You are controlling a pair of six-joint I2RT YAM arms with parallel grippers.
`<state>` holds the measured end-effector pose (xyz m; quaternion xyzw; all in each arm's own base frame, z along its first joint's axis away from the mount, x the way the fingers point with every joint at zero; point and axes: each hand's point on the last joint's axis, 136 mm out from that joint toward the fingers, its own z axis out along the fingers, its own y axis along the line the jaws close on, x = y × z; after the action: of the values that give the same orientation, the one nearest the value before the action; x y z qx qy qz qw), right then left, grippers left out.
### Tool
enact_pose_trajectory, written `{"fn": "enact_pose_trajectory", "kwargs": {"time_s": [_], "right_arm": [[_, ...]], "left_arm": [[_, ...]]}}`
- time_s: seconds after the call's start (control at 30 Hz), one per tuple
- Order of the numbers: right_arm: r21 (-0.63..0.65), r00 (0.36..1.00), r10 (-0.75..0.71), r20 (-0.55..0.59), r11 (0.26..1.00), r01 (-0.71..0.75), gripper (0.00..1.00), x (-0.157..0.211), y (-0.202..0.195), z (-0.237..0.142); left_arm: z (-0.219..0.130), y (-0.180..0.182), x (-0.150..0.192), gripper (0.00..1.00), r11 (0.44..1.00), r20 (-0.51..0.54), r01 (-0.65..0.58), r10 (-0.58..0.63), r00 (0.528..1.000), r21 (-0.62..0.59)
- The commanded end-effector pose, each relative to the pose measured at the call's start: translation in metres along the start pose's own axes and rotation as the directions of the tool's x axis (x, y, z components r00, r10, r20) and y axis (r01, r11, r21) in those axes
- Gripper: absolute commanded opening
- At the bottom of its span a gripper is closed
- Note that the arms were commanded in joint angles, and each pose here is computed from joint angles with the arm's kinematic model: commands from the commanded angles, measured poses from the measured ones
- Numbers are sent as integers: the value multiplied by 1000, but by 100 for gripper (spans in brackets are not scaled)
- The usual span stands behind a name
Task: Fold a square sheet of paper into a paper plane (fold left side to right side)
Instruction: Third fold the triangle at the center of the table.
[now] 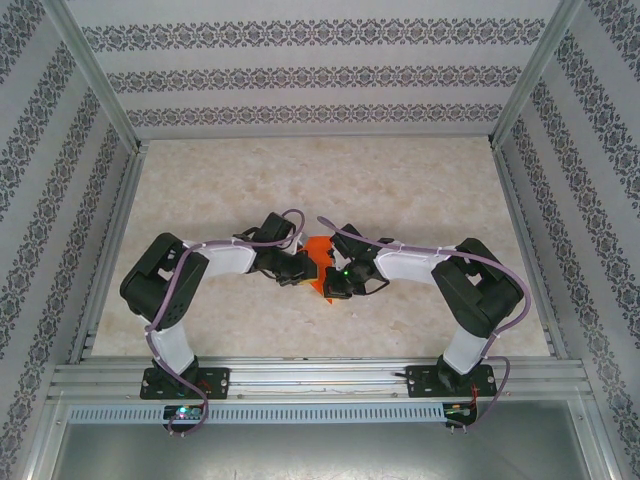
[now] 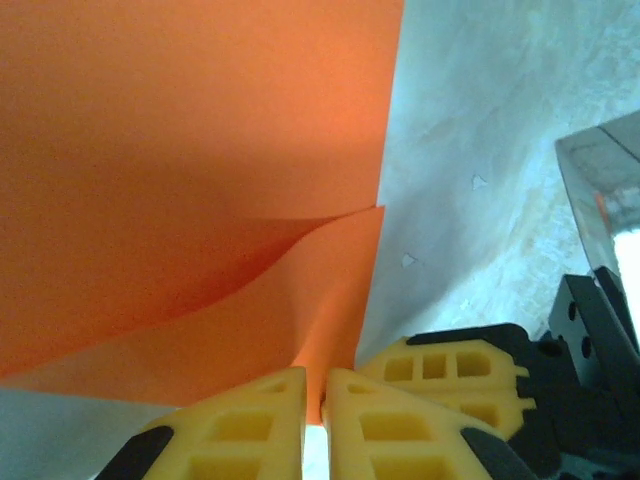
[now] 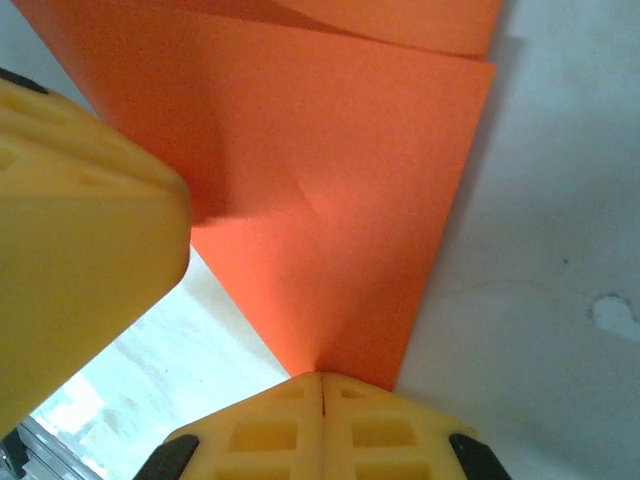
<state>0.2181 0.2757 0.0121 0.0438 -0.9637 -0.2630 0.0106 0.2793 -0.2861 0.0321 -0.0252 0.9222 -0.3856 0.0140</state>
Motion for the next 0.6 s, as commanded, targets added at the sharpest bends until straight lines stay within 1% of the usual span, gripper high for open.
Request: {"fn": "enact_pose_trajectory", "kwargs": {"time_s": [0.0, 0.33, 0.47, 0.57], "right_arm": [[240, 993, 82, -80, 969, -60, 0, 31, -59, 11], [252, 993, 81, -86, 966, -57, 0, 32, -61, 11], [257, 993, 80, -89, 965, -55, 0, 33, -62, 10], [257, 993, 81, -90, 965, -56, 0, 33, -62, 10]], "left_arm": [[6, 19, 5, 12, 997, -25, 24, -26, 999, -69], [8, 51, -2, 11, 989, -1, 97, -98, 995, -111], [1, 61, -9, 11, 986, 19, 92, -90, 996, -142], [-8, 68, -19, 11, 986, 47, 102, -97, 994, -135]]}}
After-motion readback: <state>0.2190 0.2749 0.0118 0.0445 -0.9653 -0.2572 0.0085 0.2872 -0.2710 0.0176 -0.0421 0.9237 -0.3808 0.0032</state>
